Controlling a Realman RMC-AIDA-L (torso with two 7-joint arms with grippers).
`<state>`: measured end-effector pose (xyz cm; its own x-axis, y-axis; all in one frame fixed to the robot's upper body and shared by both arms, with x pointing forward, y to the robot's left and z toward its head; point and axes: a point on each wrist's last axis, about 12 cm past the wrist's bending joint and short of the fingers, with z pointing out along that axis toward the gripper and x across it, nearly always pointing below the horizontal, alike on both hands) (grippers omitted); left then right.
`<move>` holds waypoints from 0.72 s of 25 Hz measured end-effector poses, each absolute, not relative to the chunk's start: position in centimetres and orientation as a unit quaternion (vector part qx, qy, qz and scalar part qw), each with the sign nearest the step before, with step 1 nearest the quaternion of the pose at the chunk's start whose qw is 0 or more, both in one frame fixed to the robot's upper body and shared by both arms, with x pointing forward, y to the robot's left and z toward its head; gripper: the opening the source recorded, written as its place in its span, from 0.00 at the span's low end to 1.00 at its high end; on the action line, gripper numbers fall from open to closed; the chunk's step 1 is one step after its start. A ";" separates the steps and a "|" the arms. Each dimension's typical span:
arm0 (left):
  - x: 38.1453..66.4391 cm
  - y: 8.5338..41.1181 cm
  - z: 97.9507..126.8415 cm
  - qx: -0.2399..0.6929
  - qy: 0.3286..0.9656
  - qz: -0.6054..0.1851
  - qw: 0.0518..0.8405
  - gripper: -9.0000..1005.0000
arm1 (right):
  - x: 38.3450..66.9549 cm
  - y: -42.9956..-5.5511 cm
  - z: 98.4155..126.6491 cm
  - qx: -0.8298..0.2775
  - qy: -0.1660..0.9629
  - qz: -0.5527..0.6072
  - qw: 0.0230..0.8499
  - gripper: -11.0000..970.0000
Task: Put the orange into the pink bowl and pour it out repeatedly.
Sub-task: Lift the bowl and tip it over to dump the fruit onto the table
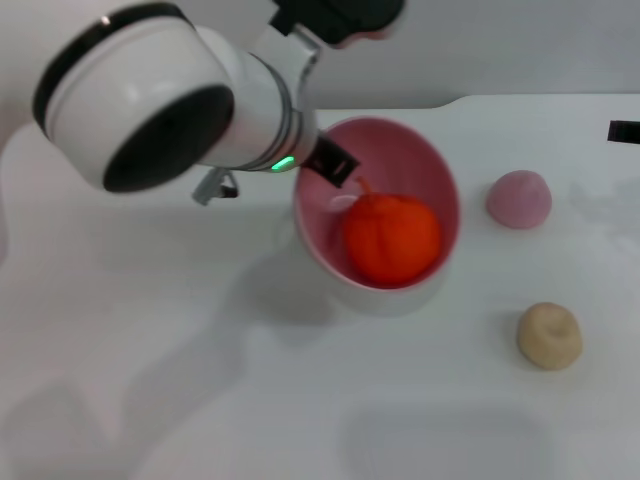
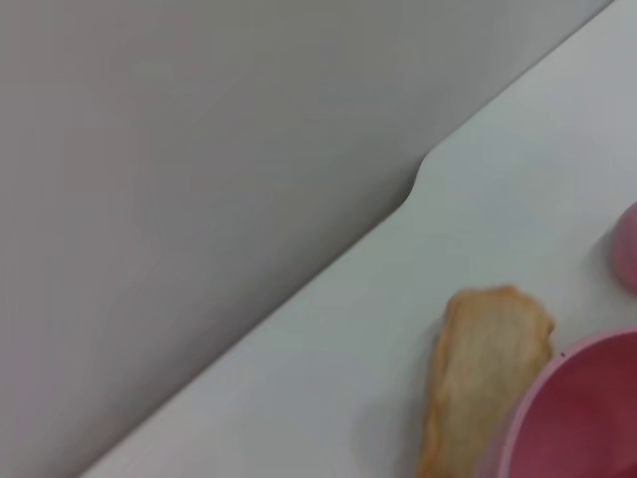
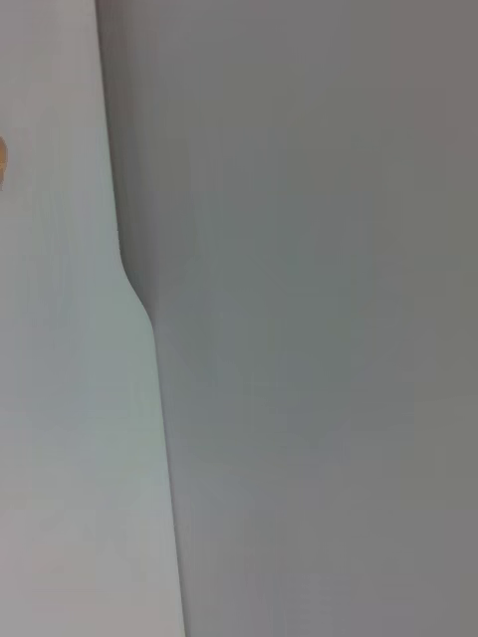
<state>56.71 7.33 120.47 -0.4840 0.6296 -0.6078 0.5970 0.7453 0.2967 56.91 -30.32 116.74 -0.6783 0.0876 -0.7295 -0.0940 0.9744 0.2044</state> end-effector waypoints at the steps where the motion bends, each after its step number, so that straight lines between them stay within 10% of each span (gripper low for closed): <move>1: 56.7 7.1 120.5 0.363 0.855 0.021 0.369 0.05 | 56.9 -30.3 116.7 -0.003 0.909 0.114 0.400 0.67; 18: 54.3 3.9 118.9 0.534 0.679 0.132 0.487 0.05 | 56.7 -30.4 116.5 -0.003 0.914 0.113 0.391 0.67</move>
<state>54.28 3.88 118.94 0.0440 0.8528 -0.5204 0.5957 0.3957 0.6989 56.68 -30.44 116.51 -0.6948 0.0822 -0.7145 -0.0947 0.9743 0.2041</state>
